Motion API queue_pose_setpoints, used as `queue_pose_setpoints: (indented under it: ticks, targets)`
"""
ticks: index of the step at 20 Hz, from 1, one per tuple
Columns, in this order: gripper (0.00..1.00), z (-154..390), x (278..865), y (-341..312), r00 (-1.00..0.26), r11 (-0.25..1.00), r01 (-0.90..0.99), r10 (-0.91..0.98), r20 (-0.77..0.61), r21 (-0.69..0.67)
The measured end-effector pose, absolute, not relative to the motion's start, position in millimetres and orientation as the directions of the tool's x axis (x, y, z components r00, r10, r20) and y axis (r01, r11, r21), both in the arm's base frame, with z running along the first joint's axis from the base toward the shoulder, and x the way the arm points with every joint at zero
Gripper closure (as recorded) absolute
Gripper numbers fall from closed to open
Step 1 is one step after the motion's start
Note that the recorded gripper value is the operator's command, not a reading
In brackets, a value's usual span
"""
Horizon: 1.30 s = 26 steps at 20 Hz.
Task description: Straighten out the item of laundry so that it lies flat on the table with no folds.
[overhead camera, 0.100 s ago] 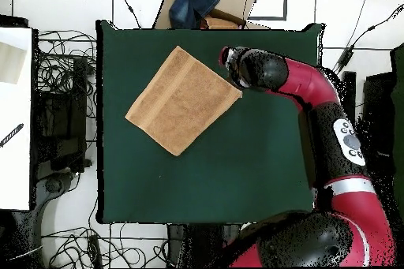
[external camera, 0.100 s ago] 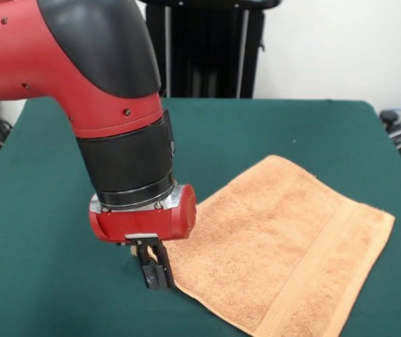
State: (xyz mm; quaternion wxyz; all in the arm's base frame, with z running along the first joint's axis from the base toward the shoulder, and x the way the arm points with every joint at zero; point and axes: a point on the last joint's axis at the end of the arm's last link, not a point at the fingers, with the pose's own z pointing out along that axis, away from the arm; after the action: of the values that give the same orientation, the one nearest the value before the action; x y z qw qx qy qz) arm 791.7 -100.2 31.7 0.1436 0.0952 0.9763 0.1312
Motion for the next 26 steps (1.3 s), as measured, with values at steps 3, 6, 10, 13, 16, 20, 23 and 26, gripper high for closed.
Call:
queue_pose_setpoints:
  ticks: [3, 6, 10, 13, 16, 20, 23, 26]
  targets:
    - [1.0, 27.2, 790.4, -105.6, -0.94, 0.943, 0.149, 0.228, -0.254, 0.297]
    - [1.0, 22.1, 787.0, -109.3, -0.941, 0.943, 0.15, 0.229, -0.25, 0.298]
    - [1.0, 14.3, 778.2, -113.2, -0.945, 0.951, 0.136, 0.208, -0.251, 0.278]
    - [1.0, 8.1, 771.2, -114.7, -0.948, 0.962, 0.11, 0.178, -0.266, 0.25]
    - [1.0, 2.8, 764.8, -118.8, -0.949, 0.966, 0.102, 0.166, -0.268, 0.239]
    - [1.0, -0.3, 760.2, -127.3, -0.948, 0.961, 0.111, 0.179, -0.265, 0.252]
    - [1.0, -0.3, 759.5, -136.4, -0.944, 0.957, 0.124, 0.195, -0.266, 0.261]
    - [1.0, 1.2, 759.9, -143.6, -0.94, 0.954, 0.131, 0.206, -0.271, 0.268]
